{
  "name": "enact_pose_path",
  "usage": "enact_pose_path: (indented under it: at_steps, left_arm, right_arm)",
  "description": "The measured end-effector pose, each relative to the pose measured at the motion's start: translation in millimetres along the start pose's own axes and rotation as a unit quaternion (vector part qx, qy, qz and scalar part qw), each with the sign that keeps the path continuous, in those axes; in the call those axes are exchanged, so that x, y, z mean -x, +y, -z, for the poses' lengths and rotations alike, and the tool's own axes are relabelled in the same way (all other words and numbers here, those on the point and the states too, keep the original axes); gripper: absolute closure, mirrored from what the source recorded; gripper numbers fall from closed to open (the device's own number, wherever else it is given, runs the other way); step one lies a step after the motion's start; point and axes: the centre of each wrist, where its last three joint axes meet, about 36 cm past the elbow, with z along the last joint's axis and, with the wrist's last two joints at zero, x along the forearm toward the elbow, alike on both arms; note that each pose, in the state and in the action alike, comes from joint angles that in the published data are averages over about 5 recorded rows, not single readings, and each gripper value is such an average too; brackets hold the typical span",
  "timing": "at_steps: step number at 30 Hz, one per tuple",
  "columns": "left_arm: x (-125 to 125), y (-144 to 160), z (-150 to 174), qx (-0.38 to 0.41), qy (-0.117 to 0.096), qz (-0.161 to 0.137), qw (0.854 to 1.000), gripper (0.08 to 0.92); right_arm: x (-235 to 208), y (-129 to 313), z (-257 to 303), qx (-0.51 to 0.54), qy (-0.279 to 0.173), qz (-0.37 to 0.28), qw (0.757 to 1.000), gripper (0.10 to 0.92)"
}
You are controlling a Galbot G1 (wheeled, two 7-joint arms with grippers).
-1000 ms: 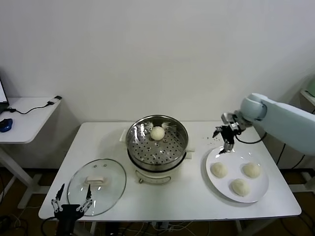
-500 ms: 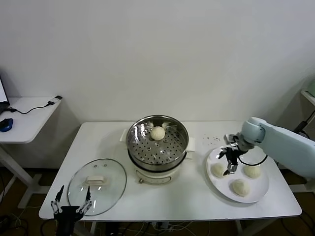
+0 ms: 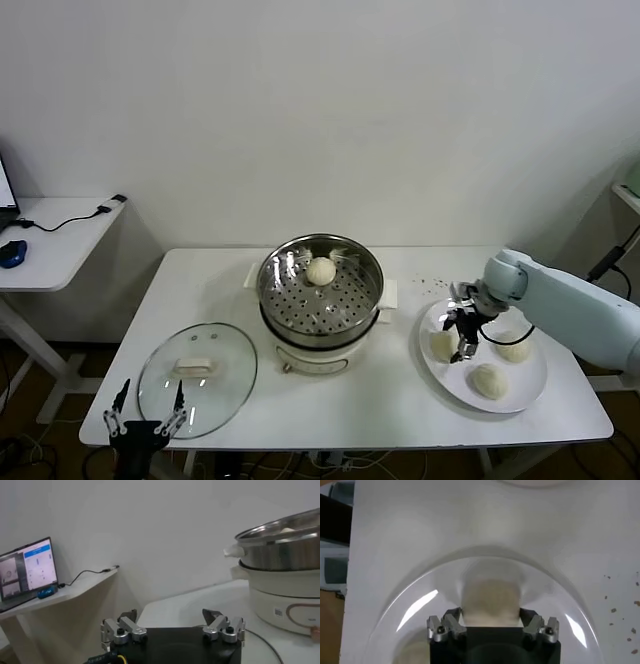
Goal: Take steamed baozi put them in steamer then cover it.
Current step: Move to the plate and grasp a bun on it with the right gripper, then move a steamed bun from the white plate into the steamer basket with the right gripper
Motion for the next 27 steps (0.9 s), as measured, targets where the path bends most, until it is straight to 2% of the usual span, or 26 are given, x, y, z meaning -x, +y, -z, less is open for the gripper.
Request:
enact_pose_path:
  at_steps: [8,13,20,27]
  left_arm:
    - [0,-1,0,0.0,0.0,-0.001,1.0,0.177]
    - [1,-3,1,-0.003,-0.002,-0.002,1.0,0.177]
    - [1,-5,2,-0.002,-0.005,-0.01,1.0,0.177]
    - [1,-4,4,0.001,-0.012,-0.017,1.0,0.177]
  right_arm:
    - [-8,-1,-3,0.006,-0.008,-0.004,1.0,0.31]
    - [-34,-7,-3,0.01,-0.017,-0.017,1.0,0.31]
    - [-111,-33,13,0.002,-0.031,-0.045,0.998,0.31]
    - [-202,-58,58,-0.013,-0.048,-0.078,0.996,0.305]
